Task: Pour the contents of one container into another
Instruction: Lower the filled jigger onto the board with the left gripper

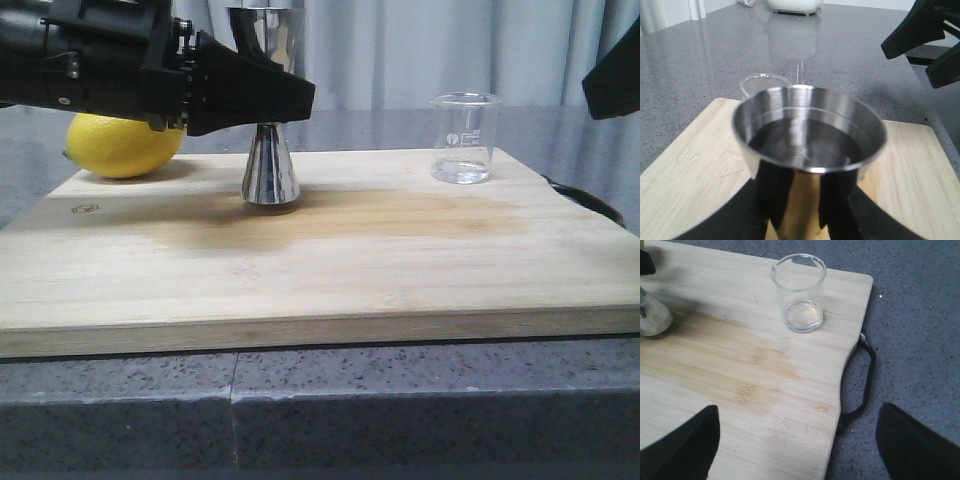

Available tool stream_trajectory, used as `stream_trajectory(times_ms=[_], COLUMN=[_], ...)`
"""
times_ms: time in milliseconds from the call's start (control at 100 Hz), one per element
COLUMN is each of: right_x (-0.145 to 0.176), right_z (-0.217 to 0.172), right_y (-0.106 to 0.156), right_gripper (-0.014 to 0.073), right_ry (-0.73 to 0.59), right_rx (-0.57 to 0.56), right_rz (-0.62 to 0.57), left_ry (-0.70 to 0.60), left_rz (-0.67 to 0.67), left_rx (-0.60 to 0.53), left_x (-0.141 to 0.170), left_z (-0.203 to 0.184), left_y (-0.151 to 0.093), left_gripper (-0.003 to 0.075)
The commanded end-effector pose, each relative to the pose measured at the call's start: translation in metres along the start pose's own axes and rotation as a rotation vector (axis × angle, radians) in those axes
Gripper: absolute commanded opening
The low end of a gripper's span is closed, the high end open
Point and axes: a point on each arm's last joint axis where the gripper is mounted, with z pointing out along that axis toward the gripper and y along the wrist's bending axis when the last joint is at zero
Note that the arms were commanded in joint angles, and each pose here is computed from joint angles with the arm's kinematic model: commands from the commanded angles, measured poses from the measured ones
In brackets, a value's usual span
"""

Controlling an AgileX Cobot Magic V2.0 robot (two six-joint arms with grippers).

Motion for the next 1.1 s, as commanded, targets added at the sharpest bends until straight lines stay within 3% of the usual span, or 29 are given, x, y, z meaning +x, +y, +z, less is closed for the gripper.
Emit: stream_trajectory(times_ms=[0,1090], right_x=[-0.0161,-0.0175], right_z=[-0.0063,-0.0065], right_y=[-0.0002,-0.0002], right_gripper=[0.0555,0.0555], right_ry=[-0.12,-0.135], right_rx=[0.002,0.002], right_rz=[-0.008,-0.01], left_ry=[-0.166,-0.118], left_rz=[0.036,0.035], left_rx=[0.041,-0.009], left_x=[-0.0332,-0.029], left_z=[-0.0023,-0.0016], left_y=[-0.0064,-0.0017], left_gripper=[0.022,0.022])
